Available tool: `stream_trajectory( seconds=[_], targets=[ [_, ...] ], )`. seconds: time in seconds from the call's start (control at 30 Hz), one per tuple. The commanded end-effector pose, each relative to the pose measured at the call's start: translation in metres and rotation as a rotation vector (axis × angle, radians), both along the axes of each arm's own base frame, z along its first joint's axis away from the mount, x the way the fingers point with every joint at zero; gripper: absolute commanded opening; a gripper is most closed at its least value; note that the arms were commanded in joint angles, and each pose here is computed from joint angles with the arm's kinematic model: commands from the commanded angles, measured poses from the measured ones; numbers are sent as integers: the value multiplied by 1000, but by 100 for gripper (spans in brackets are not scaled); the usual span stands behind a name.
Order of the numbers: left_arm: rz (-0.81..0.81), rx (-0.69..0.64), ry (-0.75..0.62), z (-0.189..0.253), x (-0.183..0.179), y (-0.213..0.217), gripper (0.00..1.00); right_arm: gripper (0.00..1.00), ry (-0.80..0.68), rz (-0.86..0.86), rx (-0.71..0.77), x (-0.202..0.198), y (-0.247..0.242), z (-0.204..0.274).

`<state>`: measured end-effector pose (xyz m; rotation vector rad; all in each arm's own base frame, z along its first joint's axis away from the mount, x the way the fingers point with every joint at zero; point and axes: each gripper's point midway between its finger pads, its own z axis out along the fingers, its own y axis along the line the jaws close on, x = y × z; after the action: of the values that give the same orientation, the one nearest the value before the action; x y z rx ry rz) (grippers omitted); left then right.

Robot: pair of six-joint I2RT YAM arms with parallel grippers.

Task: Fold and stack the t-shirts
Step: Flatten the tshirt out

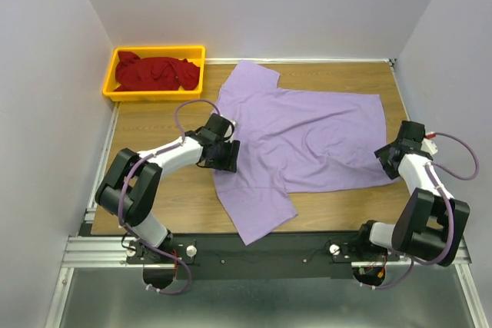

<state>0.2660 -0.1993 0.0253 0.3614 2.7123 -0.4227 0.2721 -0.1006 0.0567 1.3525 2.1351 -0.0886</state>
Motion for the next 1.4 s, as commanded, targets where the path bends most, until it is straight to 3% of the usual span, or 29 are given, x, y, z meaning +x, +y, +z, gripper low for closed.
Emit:
stream_trajectory(
  seconds=[0.0,0.1,0.43,0.7,0.9,1.07,1.23,1.37],
  targets=[
    [75,76,163,-41,-26,32,66,62,44,-117,21,-15,-19,-28],
    [118,72,181,-41,-23,44,66,61,66,-187,100,-33,-16,-46],
    [224,31,176,-32,2,76,66,63,90,-363,165,-86,-16,-59],
    [237,33,165,-29,9,83,66,63,96,-372,113,-91,-28,-40],
    [208,44,29,11,30,71,68,68,-62,-46,49,-21,-27,16],
    [119,-1,-164,72,46,20,69,67,-189,273,-12,54,23,66],
    [-114,-101,-243,108,24,-67,69,66,-228,563,77,113,100,66],
    [-296,-156,-244,108,-1,-128,68,61,-270,726,116,150,144,63]
  ],
)
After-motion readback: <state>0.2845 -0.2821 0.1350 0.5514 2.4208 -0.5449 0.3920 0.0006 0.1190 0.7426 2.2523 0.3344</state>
